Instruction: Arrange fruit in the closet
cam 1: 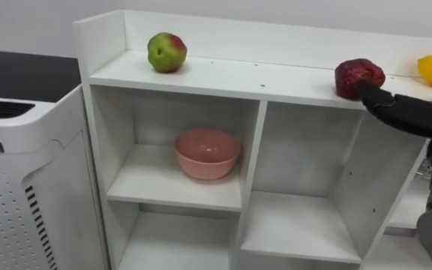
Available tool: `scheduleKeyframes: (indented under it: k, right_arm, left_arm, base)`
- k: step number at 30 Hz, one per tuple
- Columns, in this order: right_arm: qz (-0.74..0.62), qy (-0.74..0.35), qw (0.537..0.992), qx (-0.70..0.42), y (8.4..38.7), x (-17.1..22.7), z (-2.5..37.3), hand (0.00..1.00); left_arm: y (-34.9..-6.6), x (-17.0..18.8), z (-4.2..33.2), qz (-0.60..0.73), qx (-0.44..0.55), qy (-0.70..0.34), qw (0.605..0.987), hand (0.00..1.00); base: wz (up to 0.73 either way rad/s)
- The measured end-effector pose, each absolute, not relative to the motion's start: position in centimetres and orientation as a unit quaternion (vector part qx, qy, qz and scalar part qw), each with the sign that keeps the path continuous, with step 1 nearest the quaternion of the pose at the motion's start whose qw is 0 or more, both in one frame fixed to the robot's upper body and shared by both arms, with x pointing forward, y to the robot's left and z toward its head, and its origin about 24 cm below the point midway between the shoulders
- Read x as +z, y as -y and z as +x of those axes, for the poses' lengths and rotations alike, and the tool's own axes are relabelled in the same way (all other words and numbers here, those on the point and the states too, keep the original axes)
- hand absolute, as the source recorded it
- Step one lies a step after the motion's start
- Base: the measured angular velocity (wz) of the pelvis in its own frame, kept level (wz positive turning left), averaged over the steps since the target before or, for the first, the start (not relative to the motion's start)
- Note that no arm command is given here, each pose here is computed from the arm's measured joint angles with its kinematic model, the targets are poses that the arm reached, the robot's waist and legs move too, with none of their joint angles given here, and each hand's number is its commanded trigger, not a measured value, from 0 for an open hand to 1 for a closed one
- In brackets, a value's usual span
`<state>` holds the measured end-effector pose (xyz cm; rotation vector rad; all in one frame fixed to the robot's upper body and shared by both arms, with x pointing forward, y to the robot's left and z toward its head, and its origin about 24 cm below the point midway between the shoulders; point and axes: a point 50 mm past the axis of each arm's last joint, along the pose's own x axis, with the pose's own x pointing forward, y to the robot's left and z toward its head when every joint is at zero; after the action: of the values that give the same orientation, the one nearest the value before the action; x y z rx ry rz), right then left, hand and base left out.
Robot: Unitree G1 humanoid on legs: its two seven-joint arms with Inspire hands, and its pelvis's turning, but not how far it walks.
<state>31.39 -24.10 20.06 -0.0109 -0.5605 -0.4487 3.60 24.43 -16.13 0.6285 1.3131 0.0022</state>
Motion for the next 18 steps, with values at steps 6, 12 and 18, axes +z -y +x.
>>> scheduleKeyframes:
  k: [6,12,18]
  right_arm:
    - [-0.012,0.256,0.945,-0.205,24.2,19.8,32.4,0.00]
    - [-0.032,0.247,0.951,-0.180,24.3,20.6,33.1,0.00]
    - [-0.081,0.226,0.957,-0.161,24.8,21.2,34.2,0.00]
  left_arm:
    - [-24.4,-16.1,3.9,0.285,0.000,-0.602,0.746,0.00]
    - [-24.9,-16.0,4.3,0.275,0.007,-0.602,0.750,0.00]
    - [-25.4,-15.8,4.3,0.278,0.006,-0.605,0.746,0.00]
  base:
    - [-0.02]
    - [-0.02]
    - [0.00]
